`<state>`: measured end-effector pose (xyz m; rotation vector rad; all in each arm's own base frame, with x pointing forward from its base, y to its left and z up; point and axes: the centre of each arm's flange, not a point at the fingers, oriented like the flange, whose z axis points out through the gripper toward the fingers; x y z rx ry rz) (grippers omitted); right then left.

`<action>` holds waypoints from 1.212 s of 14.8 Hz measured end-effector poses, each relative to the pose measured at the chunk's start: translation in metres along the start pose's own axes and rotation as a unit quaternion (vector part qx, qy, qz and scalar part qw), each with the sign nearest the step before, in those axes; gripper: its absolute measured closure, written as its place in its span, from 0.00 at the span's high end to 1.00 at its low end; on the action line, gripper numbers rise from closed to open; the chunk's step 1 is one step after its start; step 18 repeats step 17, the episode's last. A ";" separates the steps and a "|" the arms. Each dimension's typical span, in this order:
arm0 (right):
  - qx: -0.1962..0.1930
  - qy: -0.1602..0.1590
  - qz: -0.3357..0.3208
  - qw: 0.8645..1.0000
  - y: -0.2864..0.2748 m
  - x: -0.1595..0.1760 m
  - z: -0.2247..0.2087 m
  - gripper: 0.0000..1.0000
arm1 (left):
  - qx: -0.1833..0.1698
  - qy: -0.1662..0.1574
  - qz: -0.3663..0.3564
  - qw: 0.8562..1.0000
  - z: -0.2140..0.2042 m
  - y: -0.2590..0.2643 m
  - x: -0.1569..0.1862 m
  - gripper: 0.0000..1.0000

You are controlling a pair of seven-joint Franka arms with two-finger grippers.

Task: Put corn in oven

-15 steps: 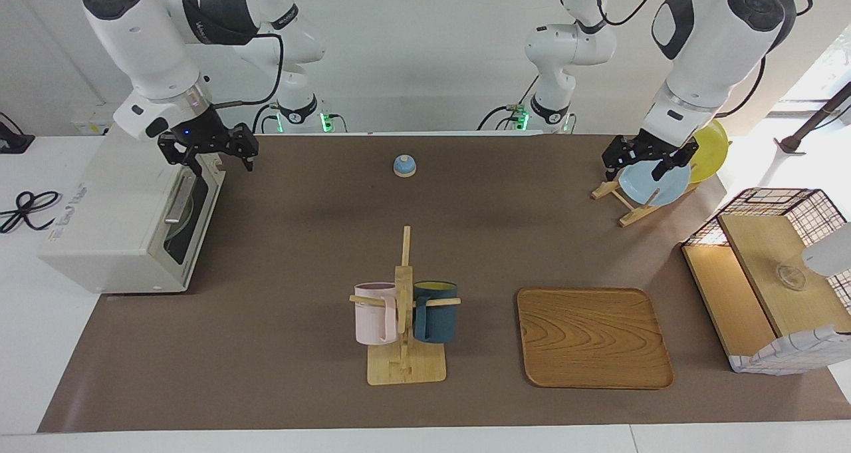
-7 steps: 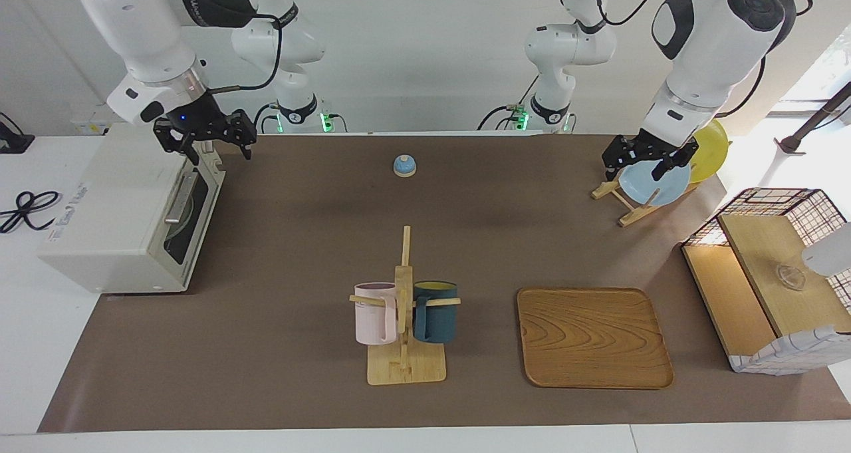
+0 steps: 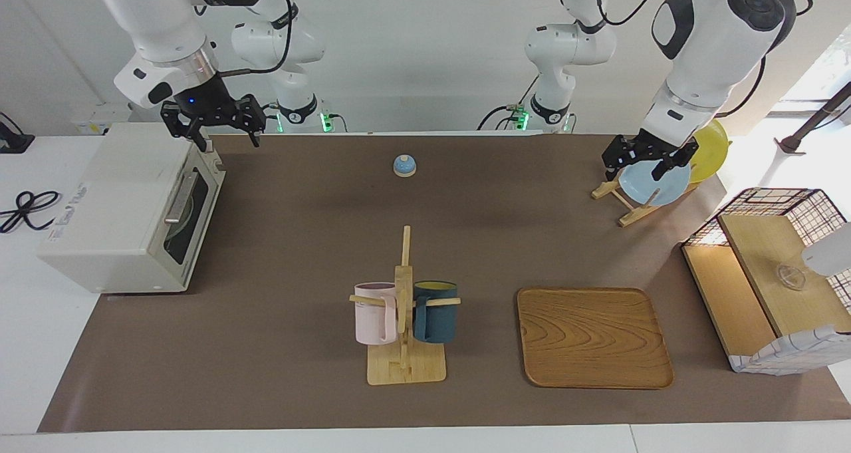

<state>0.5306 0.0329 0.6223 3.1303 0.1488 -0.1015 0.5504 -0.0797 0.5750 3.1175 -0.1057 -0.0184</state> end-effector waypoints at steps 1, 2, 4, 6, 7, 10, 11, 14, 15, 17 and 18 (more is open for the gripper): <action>0.000 -0.001 0.001 1.000 0.001 0.000 0.001 1.00 | 0.000 0.000 0.000 1.000 0.000 0.000 0.000 1.00; 0.000 -0.001 0.002 1.000 0.002 0.001 0.001 1.00 | 0.000 0.000 0.000 1.000 0.000 0.000 0.000 1.00; -0.001 -0.004 0.006 1.000 0.008 0.002 0.003 1.00 | 0.000 0.000 0.000 1.000 0.000 0.000 0.000 1.00; 0.000 -0.012 0.013 1.000 0.015 0.003 0.008 1.00 | 0.000 0.000 0.000 1.000 0.000 0.000 0.000 1.00; 0.000 -0.016 0.017 1.000 0.019 0.004 0.011 1.00 | 0.000 0.000 0.000 1.000 0.000 0.000 0.000 1.00; 0.002 -0.029 0.025 0.999 0.029 0.002 0.014 1.00 | 0.000 0.000 0.000 1.000 0.000 0.000 0.000 1.00; 0.002 -0.029 0.028 0.999 0.031 0.001 0.010 1.00 | 0.000 0.000 0.000 1.000 0.000 0.000 0.000 1.00; 0.003 -0.018 0.039 0.999 0.044 0.000 -0.004 1.00 | 0.000 0.000 0.000 1.000 0.000 0.000 0.000 1.00; 0.003 -0.017 0.041 0.999 0.045 0.000 -0.005 1.00 | 0.000 0.000 0.000 1.000 0.000 0.000 0.000 1.00; 0.003 -0.020 0.041 0.999 0.046 0.002 -0.003 1.00 | 0.000 0.000 0.000 1.000 0.000 0.000 0.000 1.00; 0.003 -0.020 0.041 0.999 0.046 0.002 -0.003 1.00 | 0.000 0.000 0.000 1.000 0.000 0.000 0.000 1.00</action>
